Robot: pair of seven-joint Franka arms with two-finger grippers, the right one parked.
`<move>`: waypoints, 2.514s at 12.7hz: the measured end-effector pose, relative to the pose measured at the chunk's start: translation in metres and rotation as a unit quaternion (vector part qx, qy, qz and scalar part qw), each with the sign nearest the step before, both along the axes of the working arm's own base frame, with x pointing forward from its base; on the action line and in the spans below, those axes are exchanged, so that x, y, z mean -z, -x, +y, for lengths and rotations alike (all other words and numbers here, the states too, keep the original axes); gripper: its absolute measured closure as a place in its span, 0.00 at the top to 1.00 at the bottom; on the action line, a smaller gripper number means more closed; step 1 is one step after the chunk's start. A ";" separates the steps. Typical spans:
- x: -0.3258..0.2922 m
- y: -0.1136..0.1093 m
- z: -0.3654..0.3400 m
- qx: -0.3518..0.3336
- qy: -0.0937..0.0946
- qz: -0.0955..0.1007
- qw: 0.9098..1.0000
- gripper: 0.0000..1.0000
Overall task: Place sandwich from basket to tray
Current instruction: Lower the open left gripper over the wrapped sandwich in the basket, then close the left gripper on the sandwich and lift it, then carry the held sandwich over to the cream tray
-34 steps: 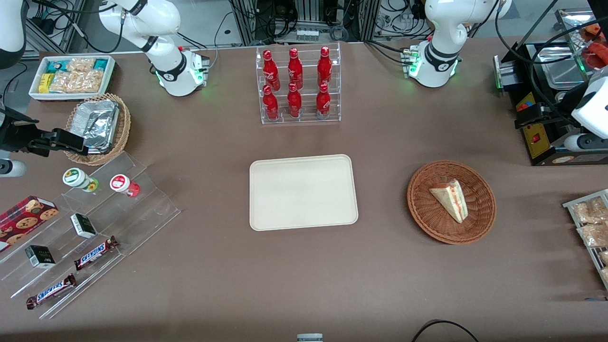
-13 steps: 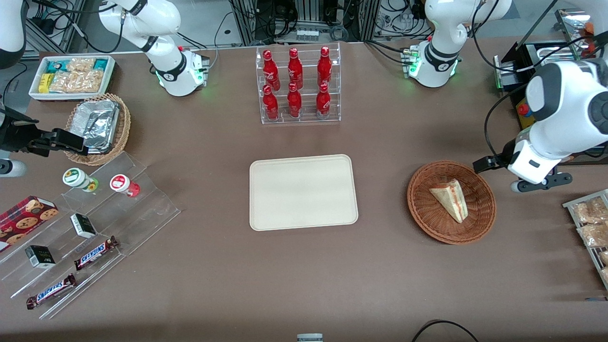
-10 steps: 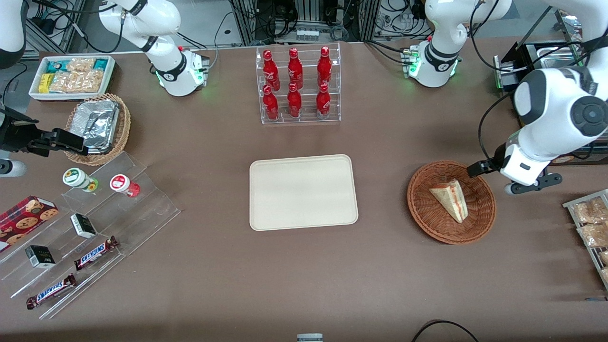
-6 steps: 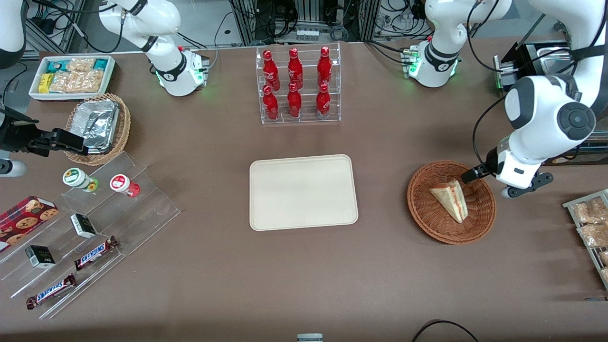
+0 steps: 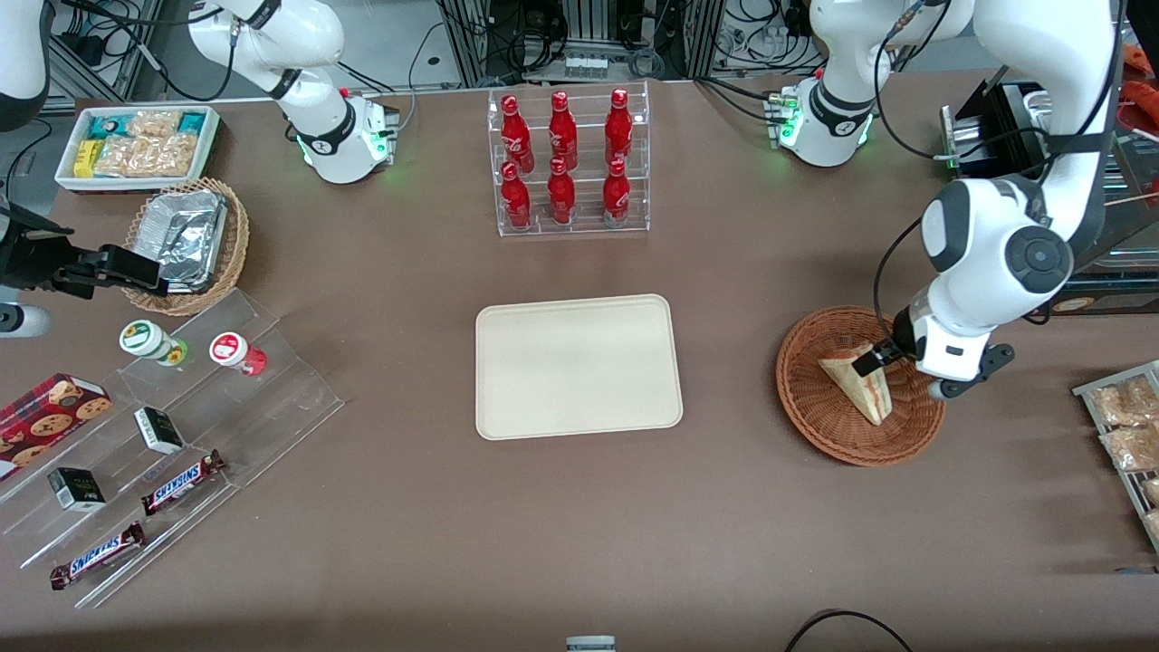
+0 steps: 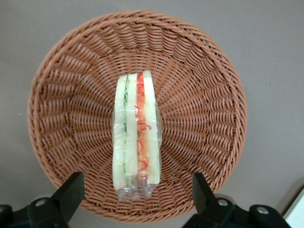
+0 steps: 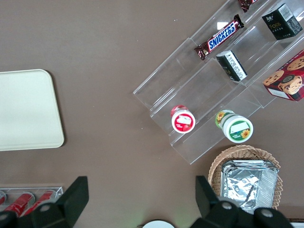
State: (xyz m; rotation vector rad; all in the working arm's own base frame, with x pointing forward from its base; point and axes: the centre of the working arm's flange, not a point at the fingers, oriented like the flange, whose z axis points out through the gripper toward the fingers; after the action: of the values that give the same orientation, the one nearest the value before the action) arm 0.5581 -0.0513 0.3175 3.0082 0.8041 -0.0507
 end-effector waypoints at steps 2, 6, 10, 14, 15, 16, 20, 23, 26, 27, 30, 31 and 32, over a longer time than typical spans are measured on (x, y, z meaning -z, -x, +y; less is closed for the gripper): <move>0.008 0.001 -0.001 -0.001 0.000 -0.001 1.000 1.00; 0.024 0.004 0.001 -0.004 -0.001 0.006 1.000 1.00; 0.041 0.005 0.004 -0.010 -0.001 0.005 1.000 1.00; 0.061 0.007 0.005 -0.025 0.009 0.006 1.000 0.96; 0.064 0.007 0.005 -0.027 0.010 0.008 1.000 0.96; 0.065 0.008 0.005 -0.028 0.010 0.009 1.000 0.87; 0.053 0.010 0.004 -0.025 0.011 0.019 0.999 0.41; 0.014 0.012 0.001 0.001 0.015 0.035 0.999 0.27; -0.029 0.008 -0.023 0.032 0.018 0.040 0.999 0.17; -0.036 0.010 -0.041 0.049 0.019 0.040 0.998 0.15; -0.036 0.025 -0.109 0.111 0.017 0.041 0.993 0.15; -0.036 0.032 -0.132 0.130 0.016 0.042 0.991 0.15; -0.035 0.039 -0.153 0.147 0.014 0.043 0.988 0.15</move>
State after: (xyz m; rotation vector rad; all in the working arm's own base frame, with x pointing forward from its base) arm 0.5186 -0.2042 0.3522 3.0872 0.3546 -0.1985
